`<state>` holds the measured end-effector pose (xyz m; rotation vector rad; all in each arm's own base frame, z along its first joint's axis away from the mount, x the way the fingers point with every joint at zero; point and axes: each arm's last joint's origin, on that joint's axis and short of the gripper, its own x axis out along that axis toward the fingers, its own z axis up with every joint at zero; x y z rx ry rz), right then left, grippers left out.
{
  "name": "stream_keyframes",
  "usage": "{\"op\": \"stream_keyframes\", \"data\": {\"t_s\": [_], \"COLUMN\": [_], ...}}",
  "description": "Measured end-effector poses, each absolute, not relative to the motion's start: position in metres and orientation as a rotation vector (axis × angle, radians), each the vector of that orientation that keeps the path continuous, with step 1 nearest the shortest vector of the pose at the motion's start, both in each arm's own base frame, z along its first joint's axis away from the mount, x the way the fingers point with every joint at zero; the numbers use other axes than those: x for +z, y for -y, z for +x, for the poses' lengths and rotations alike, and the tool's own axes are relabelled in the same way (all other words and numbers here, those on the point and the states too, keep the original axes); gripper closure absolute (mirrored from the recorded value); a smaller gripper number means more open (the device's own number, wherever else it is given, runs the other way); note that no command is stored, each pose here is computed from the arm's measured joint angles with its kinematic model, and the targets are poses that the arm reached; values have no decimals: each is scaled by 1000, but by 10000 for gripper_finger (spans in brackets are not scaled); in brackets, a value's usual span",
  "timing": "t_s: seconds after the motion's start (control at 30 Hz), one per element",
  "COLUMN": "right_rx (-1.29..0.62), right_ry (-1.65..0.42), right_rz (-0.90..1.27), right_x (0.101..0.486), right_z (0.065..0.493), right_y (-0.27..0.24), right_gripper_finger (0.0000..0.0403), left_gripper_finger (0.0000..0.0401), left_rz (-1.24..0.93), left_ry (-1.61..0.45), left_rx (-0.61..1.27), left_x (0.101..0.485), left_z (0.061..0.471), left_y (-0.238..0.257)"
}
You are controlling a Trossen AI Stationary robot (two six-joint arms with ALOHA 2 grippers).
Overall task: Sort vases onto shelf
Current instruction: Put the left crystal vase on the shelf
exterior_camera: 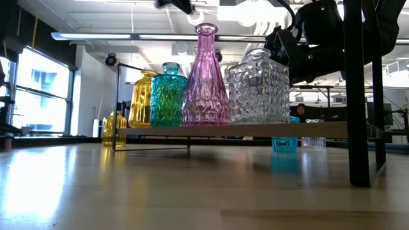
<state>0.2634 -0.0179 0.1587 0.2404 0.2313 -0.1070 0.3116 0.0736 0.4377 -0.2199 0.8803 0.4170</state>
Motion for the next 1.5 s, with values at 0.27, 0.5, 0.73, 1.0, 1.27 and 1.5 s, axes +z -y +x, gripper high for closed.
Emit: {"op": "stream_keyframes", "data": {"t_s": [0.27,0.5,0.73,1.0,1.27,1.5], "right_rx": [-108,-107,-109,-105,-105,-105], "right_ry": [-231,-231,-230,-225,-220,-217], "right_rz": [233,232,262,267,269,266], "right_x": [159,159,159,159,159,160], "right_z": [263,263,263,263,263,264], "right_y": [18,18,18,17,17,17], "right_gripper_finger": [322,322,322,322,322,322], "left_gripper_finger": [401,401,401,401,401,401], "left_rz": [-312,-431,-441,-394,-395,-459], "left_ry": [-486,-488,-231,-410,-470,-485], "left_rx": [763,756,538,395,267,164], "left_x": [505,418,376,337,298,273], "left_z": [195,190,219,275,322,348], "left_y": [-63,-36,-27,-28,-28,-28]}}
